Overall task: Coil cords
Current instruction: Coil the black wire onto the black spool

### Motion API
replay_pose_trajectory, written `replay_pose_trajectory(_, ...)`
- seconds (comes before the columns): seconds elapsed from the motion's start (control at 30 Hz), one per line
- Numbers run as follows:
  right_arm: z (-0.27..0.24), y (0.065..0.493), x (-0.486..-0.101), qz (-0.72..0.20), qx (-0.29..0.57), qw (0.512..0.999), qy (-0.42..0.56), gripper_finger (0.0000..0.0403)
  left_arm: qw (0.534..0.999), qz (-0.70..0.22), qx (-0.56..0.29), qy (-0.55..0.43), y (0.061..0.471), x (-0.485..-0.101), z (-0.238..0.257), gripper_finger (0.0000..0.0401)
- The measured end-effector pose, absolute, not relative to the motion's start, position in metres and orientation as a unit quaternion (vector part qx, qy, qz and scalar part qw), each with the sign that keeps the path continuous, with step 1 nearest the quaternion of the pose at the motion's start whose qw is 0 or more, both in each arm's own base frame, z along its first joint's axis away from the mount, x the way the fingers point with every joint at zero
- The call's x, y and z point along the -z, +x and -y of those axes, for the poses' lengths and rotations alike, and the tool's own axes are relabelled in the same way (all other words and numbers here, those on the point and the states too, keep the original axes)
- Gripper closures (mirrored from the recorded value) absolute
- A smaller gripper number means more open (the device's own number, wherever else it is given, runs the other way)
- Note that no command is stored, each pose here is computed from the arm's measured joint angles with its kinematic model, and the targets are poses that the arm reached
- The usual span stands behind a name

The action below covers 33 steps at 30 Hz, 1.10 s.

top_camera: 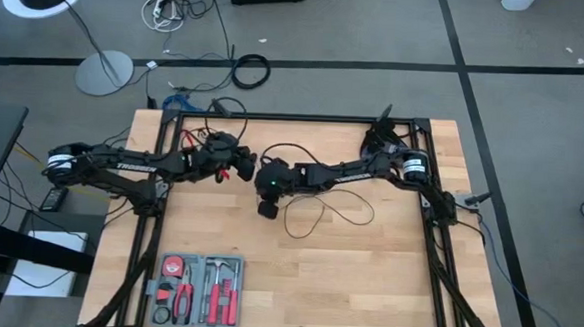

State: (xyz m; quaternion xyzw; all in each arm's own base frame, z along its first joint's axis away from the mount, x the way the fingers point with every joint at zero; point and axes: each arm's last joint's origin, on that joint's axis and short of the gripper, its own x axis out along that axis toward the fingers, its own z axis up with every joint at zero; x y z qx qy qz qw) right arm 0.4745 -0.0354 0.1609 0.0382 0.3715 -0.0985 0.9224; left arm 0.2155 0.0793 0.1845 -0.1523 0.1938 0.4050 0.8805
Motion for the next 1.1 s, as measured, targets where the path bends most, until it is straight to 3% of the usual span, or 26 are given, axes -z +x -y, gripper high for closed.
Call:
replay_pose_trajectory(0.3,0.066,0.469,-0.158,-0.381,0.148,0.908,0.089,0.0251,0.881,-0.200,-0.405,-0.138,0.213,-0.186,-0.079,0.0401)
replay_pose_trajectory(0.67,0.077,0.474,-0.162,-0.334,0.164,0.921,0.116,0.0249,0.882,-0.202,-0.407,-0.125,0.212,-0.188,-0.080,0.0401)
replay_pose_trajectory(0.93,0.076,0.460,-0.148,-0.417,0.187,0.877,0.145,0.0252,0.877,-0.213,-0.416,-0.112,0.211,-0.187,-0.080,0.0401)
replay_pose_trajectory(1.1,0.062,0.451,-0.141,-0.444,0.216,0.863,0.109,0.0252,0.877,-0.214,-0.416,-0.111,0.211,-0.187,-0.080,0.0401)
